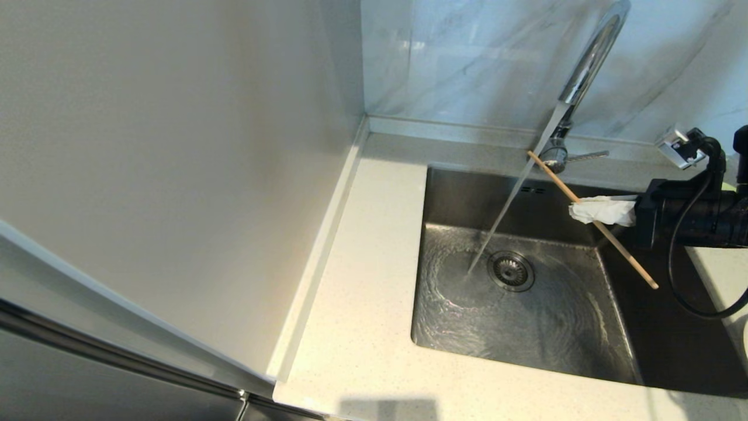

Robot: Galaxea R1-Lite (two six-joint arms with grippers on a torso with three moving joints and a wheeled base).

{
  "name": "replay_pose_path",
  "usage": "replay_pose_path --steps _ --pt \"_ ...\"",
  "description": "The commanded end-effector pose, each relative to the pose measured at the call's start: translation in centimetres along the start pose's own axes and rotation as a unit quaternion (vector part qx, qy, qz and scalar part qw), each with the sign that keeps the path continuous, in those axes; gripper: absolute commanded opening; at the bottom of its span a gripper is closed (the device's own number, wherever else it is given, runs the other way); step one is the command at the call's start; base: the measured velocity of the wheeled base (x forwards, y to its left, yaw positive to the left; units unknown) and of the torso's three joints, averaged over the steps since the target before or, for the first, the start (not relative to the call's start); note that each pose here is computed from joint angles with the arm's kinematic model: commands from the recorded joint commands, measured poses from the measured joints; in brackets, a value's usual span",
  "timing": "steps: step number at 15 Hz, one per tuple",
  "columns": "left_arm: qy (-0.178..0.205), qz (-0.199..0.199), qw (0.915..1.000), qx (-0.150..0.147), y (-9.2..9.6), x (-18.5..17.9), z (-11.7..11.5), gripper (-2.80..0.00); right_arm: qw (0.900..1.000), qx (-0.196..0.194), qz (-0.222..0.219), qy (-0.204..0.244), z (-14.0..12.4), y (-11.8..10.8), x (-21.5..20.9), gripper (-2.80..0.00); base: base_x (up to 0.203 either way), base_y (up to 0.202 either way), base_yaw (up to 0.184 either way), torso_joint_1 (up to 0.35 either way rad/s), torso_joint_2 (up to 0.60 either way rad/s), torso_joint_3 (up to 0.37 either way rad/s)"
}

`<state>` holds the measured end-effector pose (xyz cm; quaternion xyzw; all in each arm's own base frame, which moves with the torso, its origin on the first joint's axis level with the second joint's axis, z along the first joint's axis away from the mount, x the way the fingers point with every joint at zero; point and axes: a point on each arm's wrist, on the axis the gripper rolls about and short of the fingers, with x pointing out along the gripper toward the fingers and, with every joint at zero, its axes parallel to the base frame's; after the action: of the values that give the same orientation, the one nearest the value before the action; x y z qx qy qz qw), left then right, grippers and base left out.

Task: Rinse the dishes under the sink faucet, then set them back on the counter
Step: Rinse the chopsticks

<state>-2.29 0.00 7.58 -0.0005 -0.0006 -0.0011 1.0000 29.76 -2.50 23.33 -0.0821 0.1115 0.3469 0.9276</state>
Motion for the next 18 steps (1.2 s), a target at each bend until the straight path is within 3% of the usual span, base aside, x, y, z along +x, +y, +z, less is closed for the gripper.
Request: replay_pose_path --steps 1,18 --pt "0.000 0.000 1.0000 0.000 0.0 0.0 0.0 -2.80 1.000 0.002 0.003 0.002 -0.2 -0.2 0.3 -2.80 0.000 0.000 0.000 0.000 0.00 0.000" --pt "0.000 0.000 1.0000 0.000 0.0 0.0 0.0 -2.80 1.000 0.008 -0.001 0.010 -0.7 -1.7 1.7 -2.80 0.000 0.000 0.000 0.000 0.00 0.000"
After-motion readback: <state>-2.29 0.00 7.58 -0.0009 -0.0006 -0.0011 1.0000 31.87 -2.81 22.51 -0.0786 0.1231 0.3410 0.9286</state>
